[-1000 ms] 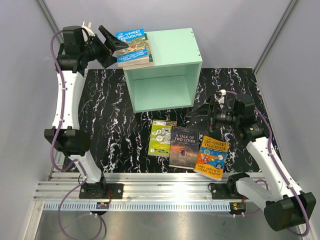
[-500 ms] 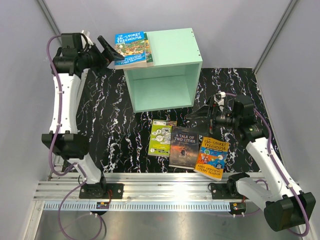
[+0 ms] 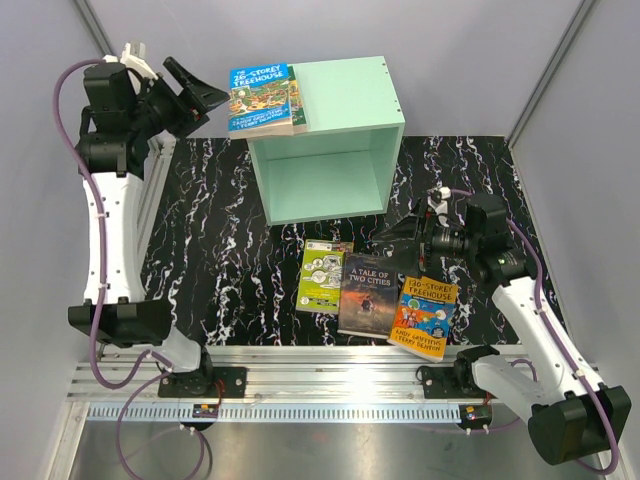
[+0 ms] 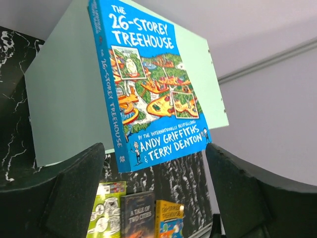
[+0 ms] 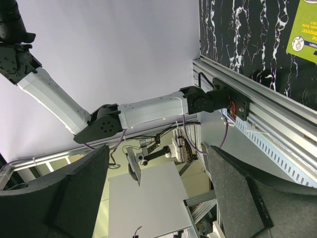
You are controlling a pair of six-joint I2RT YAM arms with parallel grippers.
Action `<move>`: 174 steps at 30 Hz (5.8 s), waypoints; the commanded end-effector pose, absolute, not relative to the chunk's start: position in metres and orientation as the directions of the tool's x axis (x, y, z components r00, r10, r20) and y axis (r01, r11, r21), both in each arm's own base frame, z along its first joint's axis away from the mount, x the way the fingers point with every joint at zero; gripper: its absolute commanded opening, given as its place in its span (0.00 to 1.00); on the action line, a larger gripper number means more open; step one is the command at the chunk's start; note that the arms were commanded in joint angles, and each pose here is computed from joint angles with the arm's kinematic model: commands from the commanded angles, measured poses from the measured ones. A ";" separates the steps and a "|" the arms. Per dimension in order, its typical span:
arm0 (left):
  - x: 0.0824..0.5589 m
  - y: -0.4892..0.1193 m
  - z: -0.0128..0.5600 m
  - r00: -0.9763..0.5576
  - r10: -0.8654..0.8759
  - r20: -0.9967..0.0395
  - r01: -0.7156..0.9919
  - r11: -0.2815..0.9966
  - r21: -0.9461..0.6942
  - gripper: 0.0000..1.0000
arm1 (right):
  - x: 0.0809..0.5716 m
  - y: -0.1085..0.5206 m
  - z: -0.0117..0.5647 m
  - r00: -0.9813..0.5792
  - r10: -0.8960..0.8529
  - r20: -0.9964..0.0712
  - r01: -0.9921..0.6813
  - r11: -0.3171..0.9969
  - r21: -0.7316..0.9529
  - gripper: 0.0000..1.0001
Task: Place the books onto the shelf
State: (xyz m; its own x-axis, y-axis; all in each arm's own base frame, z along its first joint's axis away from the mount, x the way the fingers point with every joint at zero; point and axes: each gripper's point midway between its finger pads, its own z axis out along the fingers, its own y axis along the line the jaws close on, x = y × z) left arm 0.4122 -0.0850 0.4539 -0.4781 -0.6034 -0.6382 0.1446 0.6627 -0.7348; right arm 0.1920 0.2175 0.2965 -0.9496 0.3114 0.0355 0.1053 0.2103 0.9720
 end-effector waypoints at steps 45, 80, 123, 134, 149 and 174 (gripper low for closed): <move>0.480 -0.115 0.438 -0.490 -0.609 -0.624 0.153 0.644 -0.749 0.37 | 0.197 0.219 0.301 -0.966 0.259 -0.024 0.035 0.217 0.976 0.85; 0.214 -0.247 0.198 -0.839 -0.313 -0.446 0.186 0.604 -0.775 0.99 | 0.208 0.187 0.126 -0.901 0.363 0.236 0.416 0.574 0.705 0.86; 0.158 -0.394 0.122 -0.958 -0.028 -0.286 0.209 0.618 -0.758 0.00 | 0.172 0.178 0.027 -0.893 0.277 0.354 0.445 0.654 0.612 0.81; 0.209 -0.343 0.229 -0.905 -0.303 -0.298 0.125 0.481 -0.868 0.00 | 0.238 0.164 0.152 -0.951 0.309 -0.018 0.222 0.722 0.655 0.89; 0.215 -0.339 0.334 -0.862 -0.430 -0.270 0.182 0.234 -0.955 0.00 | 0.266 0.204 0.185 -0.941 0.336 0.022 0.181 0.449 0.875 0.90; 0.217 -0.304 0.411 -0.746 -0.646 -0.165 0.289 -0.091 -0.953 0.00 | 0.279 0.222 0.298 -0.926 0.335 0.177 0.136 -0.141 0.981 0.96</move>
